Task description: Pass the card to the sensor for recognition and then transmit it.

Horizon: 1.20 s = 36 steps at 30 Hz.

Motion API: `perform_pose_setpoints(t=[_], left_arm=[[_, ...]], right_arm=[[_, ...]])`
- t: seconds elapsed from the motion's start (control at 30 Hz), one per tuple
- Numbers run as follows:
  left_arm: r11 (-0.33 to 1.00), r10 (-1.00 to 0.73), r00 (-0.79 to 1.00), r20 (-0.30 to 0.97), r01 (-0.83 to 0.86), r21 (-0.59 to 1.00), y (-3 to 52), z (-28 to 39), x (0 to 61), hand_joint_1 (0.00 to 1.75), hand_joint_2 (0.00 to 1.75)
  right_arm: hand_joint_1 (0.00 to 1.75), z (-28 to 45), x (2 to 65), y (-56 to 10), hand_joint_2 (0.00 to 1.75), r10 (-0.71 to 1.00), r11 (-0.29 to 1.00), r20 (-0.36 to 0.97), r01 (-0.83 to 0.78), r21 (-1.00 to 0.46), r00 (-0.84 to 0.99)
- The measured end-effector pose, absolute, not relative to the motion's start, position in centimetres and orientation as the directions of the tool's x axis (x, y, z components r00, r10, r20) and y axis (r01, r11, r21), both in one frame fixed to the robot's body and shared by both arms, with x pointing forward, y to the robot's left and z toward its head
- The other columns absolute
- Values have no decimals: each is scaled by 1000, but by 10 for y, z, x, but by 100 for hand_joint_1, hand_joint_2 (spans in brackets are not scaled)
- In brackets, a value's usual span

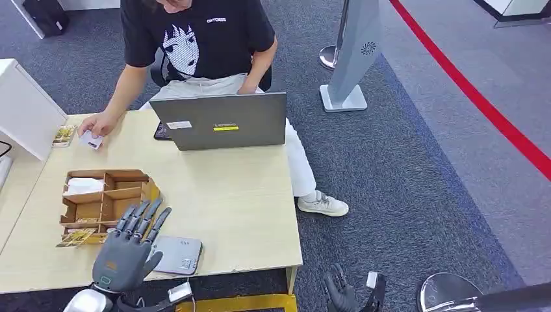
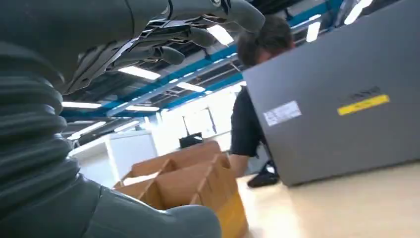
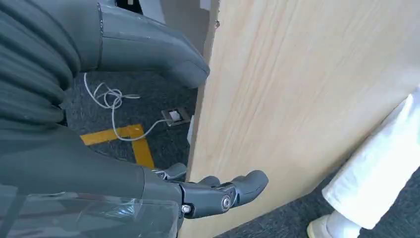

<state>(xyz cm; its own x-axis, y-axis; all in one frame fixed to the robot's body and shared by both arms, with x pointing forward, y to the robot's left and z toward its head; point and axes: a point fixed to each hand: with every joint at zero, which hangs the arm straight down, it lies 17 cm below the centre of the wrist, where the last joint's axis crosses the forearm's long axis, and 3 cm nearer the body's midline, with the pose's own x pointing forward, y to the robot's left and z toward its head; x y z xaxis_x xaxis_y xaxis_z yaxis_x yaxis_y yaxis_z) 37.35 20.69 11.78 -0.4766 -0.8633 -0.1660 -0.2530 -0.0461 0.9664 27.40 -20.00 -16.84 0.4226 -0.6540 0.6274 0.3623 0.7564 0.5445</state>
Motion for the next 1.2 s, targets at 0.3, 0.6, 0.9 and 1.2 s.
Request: perform_pose_setpoints(t=[0.3, 0.6, 0.9, 1.2], left_arm=[[-57, -935, -323, -143, -260, 964, 292, 119, 390, 0, 175], [-55, -965, -238, -111, -230, 972, 331, 109, 393, 0, 175], [-58, -975, -199, -94, -178, 982, 347, 88, 397, 0, 175], [-53, -978, -192, -82, -151, 987, 347, 77, 403, 0, 175]], right_arm=[[0, -169, 272, -199, 175, -651, 759, 627, 358, 543, 428], [0, -170, 271, -199, 175, -649, 761, 627, 358, 542, 431], [0, -171, 270, -197, 175, -643, 765, 625, 352, 539, 442], [0, -171, 270, -197, 175, -642, 766, 624, 350, 539, 446]])
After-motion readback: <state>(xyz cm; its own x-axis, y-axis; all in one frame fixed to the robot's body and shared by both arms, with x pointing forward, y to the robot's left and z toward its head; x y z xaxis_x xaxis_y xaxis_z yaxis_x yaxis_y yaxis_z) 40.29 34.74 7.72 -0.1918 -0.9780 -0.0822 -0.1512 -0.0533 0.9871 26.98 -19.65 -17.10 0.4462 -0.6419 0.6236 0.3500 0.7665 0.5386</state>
